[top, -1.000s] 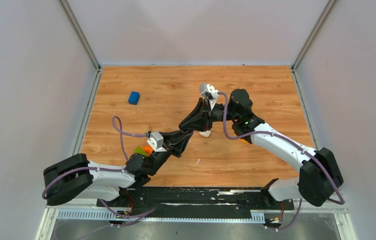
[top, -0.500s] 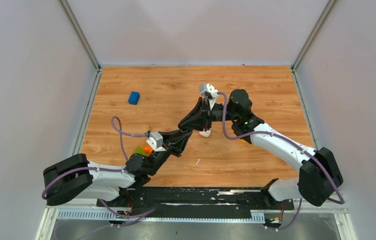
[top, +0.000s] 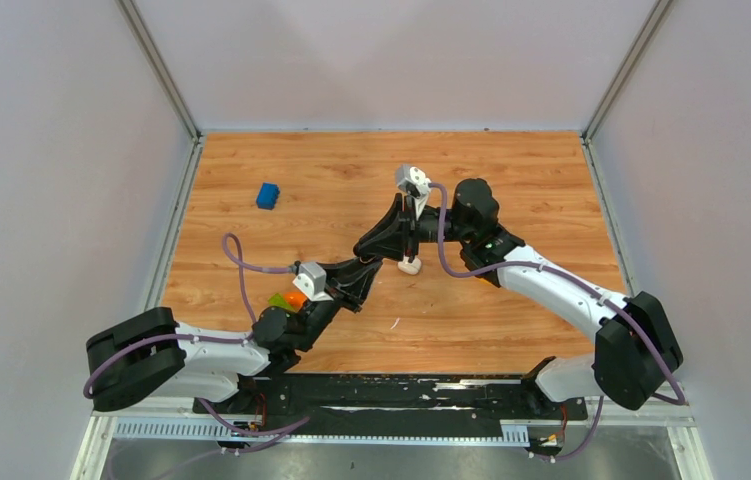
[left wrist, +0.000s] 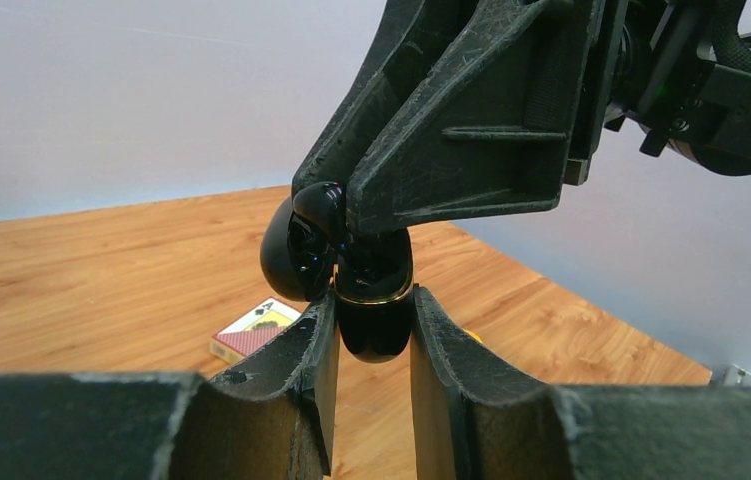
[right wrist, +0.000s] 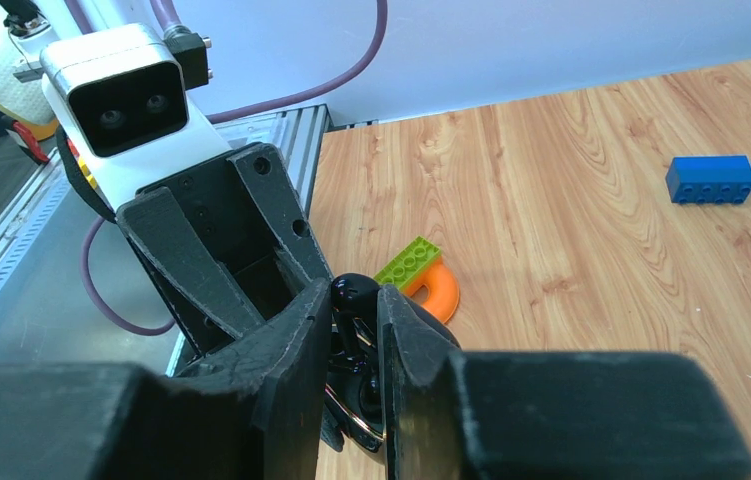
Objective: Insert the wireless bluetooth earbuds into the charging case
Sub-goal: Place the earbud in the charging case.
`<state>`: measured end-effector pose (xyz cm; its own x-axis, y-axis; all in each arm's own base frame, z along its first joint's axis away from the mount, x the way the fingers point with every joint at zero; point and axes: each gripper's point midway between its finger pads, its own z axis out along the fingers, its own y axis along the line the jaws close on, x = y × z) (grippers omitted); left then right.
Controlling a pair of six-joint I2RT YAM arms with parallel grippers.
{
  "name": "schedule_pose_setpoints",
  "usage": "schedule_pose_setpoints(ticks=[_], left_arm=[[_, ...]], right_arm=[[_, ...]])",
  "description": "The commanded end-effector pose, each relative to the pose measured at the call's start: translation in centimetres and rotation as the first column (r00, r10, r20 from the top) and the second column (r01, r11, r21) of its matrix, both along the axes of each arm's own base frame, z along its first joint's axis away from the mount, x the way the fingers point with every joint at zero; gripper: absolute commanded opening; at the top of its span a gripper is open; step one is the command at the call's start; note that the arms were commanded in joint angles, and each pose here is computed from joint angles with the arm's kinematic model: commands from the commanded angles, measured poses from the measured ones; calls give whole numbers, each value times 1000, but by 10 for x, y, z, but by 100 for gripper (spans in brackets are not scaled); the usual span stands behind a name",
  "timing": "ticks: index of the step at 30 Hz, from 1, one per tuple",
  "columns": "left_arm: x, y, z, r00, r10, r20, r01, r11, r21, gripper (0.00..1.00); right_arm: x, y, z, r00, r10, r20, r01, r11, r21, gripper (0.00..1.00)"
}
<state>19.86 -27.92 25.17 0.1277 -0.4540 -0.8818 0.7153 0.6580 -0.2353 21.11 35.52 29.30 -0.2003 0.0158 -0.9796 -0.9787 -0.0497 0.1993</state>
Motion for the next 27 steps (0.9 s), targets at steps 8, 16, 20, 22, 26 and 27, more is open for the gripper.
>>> schedule_pose_setpoints(ticks=[8, 16, 20, 22, 26, 27], left_arm=[[-3, 31, 42, 994, 79, 78, -66, 986, -154, 0], [-3, 34, 39, 994, 86, 71, -74, 986, -149, 0], [-1, 31, 33, 994, 87, 66, -78, 989, -129, 0], [-1, 27, 29, 995, 79, 65, -71, 991, -114, 0], [-1, 20, 21, 996, 59, 65, -54, 995, -82, 0], [-1, 18, 20, 996, 57, 65, -52, 996, -74, 0]], right_arm=[[0, -3, -6, 1000, -10, -17, 9, 999, -47, 25], [3, -8, -4, 1000, -18, -8, 18, 999, -44, 25], [2, -10, 0, 1000, -7, 4, 7, 999, -39, 25], [0, -10, 5, 1000, 10, 17, -9, 999, -34, 26], [-6, -11, 15, 998, 50, 48, -48, 998, -34, 27], [-8, -12, 19, 996, 62, 63, -59, 997, -39, 28]])
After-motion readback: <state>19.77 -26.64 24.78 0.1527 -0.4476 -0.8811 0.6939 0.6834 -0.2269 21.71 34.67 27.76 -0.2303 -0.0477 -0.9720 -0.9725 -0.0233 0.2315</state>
